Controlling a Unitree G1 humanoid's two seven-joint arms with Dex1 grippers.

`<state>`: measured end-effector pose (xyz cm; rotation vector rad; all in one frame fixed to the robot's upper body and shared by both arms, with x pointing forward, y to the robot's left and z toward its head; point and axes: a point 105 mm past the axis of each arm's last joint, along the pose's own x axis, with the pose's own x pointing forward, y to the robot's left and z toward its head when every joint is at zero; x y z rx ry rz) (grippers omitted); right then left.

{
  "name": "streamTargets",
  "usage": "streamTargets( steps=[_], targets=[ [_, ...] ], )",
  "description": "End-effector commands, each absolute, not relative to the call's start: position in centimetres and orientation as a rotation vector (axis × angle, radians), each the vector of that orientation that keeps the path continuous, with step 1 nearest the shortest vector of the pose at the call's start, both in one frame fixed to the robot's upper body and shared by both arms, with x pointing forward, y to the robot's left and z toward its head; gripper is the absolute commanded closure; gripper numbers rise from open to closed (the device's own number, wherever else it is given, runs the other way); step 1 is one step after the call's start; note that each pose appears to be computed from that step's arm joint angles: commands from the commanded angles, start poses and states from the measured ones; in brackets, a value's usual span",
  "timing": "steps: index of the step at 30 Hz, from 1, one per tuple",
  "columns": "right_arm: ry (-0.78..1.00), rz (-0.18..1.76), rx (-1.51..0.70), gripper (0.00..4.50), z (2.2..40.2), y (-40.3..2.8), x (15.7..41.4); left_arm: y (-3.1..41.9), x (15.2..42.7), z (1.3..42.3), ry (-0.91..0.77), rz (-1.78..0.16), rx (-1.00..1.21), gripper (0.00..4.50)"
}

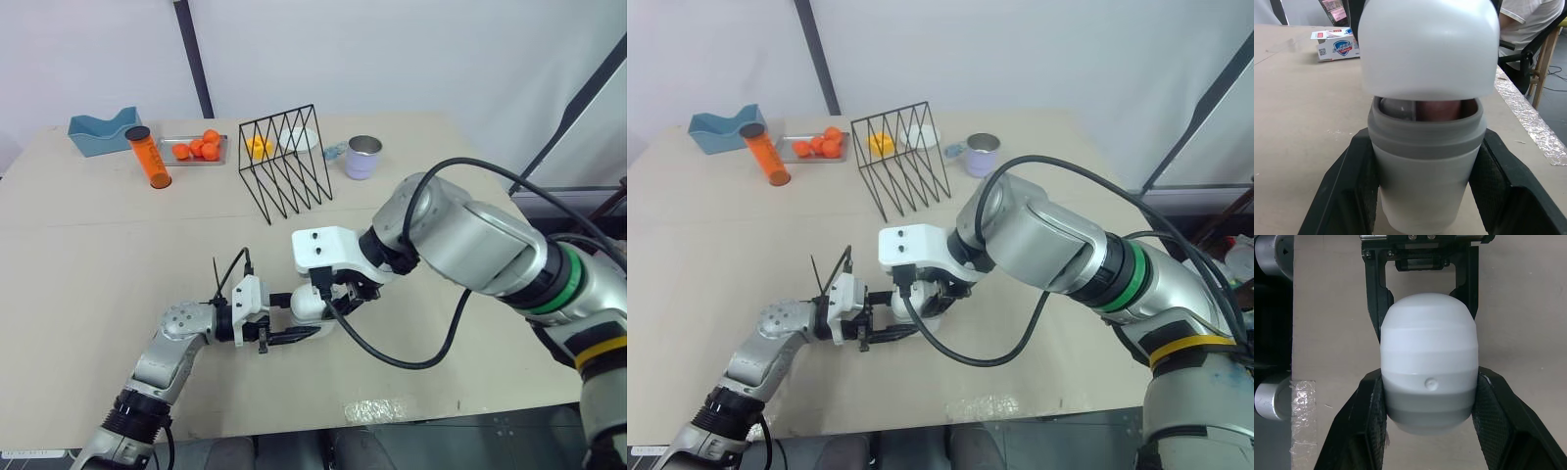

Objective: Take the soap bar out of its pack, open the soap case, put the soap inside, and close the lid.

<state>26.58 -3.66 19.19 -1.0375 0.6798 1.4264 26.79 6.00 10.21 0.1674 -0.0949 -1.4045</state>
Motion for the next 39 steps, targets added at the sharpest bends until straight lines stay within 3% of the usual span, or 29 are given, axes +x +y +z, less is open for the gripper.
streamTargets(
  steps=[1, 9, 12, 13, 15, 16, 31, 39],
  targets=[
    [0.701, 1.46, -1.053, 2.65, 18.2, -3.2, 26.2, 5.8, 26.9, 10.8, -0.119, -1.393, 0.168, 2.44],
    [0.704, 1.469, -1.06, 2.65, 18.1, -3.2, 26.3, 5.7, 26.8, 10.7, -0.114, -1.39, 0.166, 2.44],
    [0.707, 1.472, -1.063, 1.2, 18.0, -3.2, 26.3, 5.8, 26.8, 10.7, -0.112, -1.389, 0.165, 2.44],
    [0.707, 1.473, -1.065, 0.99, 18.0, -3.2, 26.3, 5.8, 26.8, 10.6, -0.111, -1.389, 0.165, 2.44],
    [0.708, 1.473, -1.067, 0.16, 18.1, -3.3, 26.3, 5.8, 26.7, 10.6, -0.111, -1.389, 0.166, 2.44],
    [0.707, 1.474, -1.067, 0.05, 18.1, -3.3, 26.3, 5.8, 26.7, 10.6, -0.111, -1.389, 0.167, 2.44],
    [0.68, 1.458, -1.0, 0.05, 19.2, -4.6, 26.8, 6.0, 26.8, 10.6, -0.107, -1.396, 0.172, 2.44],
    [0.614, 1.465, -0.819, 0.05, 21.0, -6.7, 26.7, 6.3, 26.8, 10.5, -0.096, -1.394, 0.176, 2.44]
  ],
)
